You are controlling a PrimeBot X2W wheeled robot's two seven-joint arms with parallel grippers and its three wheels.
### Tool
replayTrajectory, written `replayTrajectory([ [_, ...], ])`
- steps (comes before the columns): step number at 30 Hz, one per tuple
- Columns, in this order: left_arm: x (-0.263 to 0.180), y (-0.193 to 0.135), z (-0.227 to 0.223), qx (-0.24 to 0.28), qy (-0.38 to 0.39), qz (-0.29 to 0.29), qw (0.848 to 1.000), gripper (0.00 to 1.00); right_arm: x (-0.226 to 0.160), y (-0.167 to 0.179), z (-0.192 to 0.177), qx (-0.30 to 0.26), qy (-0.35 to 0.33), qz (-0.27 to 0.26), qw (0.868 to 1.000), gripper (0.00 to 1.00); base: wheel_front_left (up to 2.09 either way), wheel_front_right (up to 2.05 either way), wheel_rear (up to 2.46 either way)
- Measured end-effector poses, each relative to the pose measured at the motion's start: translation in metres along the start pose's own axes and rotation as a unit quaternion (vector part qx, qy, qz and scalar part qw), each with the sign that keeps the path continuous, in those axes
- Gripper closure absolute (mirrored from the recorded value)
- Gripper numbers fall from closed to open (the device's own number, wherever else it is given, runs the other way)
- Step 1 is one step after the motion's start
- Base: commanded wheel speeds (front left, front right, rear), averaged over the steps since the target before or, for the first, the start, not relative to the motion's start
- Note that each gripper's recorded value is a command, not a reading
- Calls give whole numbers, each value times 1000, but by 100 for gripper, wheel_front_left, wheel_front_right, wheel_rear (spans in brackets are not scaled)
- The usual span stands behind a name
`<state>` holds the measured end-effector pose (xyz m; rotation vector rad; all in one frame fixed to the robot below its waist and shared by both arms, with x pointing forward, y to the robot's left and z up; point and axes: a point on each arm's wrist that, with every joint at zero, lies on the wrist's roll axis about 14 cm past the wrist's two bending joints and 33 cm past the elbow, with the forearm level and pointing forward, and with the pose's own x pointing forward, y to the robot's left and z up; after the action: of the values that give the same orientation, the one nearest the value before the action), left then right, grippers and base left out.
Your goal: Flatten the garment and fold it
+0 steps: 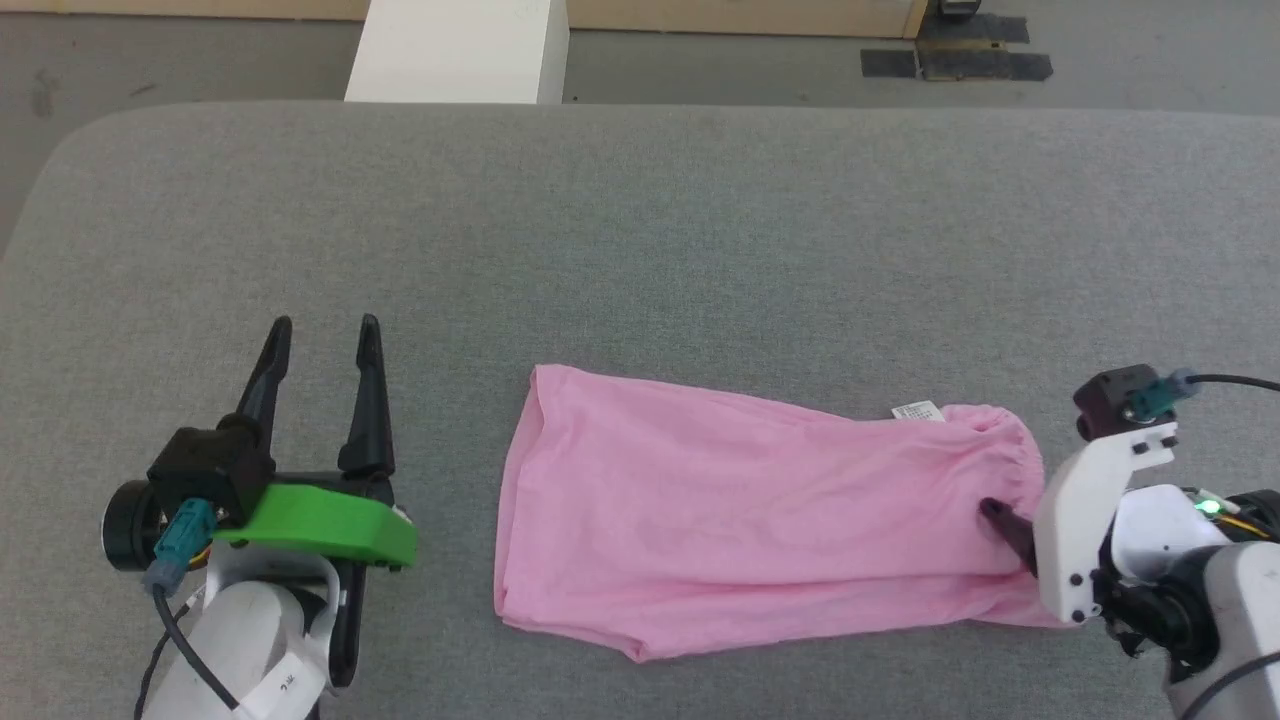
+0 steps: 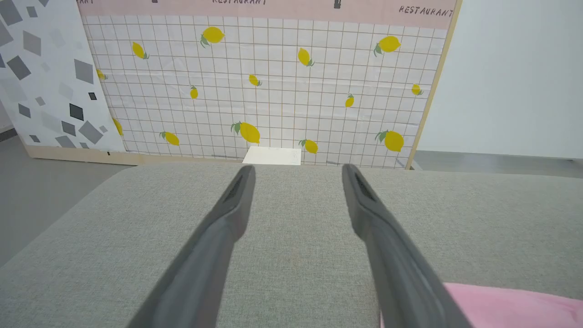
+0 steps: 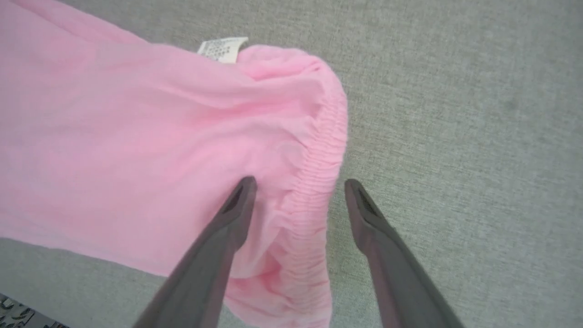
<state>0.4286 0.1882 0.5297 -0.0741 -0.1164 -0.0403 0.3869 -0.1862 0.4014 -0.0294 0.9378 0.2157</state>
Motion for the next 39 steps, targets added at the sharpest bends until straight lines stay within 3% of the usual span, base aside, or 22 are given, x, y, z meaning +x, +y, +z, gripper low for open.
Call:
replayTrajectory([
  [8,2,0,2,2,-13,5,1000,0,21,6,-20,-21,53,7,998,0,0,0,0],
  [9,2,0,2,4,-14,5,1000,0,22,6,-21,-22,57,8,998,6,0,0,0],
  [10,1,0,2,5,-13,5,1000,0,22,7,-21,-21,59,11,998,65,0,0,0],
  [11,0,0,1,5,-13,5,1000,0,22,7,-21,-17,59,14,998,100,0,0,0],
  [17,-1,0,1,-1,-15,5,1000,0,18,-9,-20,6,51,5,999,100,0,0,0],
  [23,-3,-1,-6,-5,-6,3,1000,0,-8,-106,-29,26,68,-109,991,100,0,0,0],
  [27,-1,-3,-8,-2,-4,0,1000,0,-19,-138,-33,31,79,-154,984,100,0,0,0],
  [33,-2,-6,-8,-7,-5,-4,1000,0,-28,-133,-23,-11,92,-156,983,100,0,0,0],
  [39,-7,-5,-5,-7,-9,-1,1000,0,-51,-84,10,-82,68,-101,989,100,0,0,0],
])
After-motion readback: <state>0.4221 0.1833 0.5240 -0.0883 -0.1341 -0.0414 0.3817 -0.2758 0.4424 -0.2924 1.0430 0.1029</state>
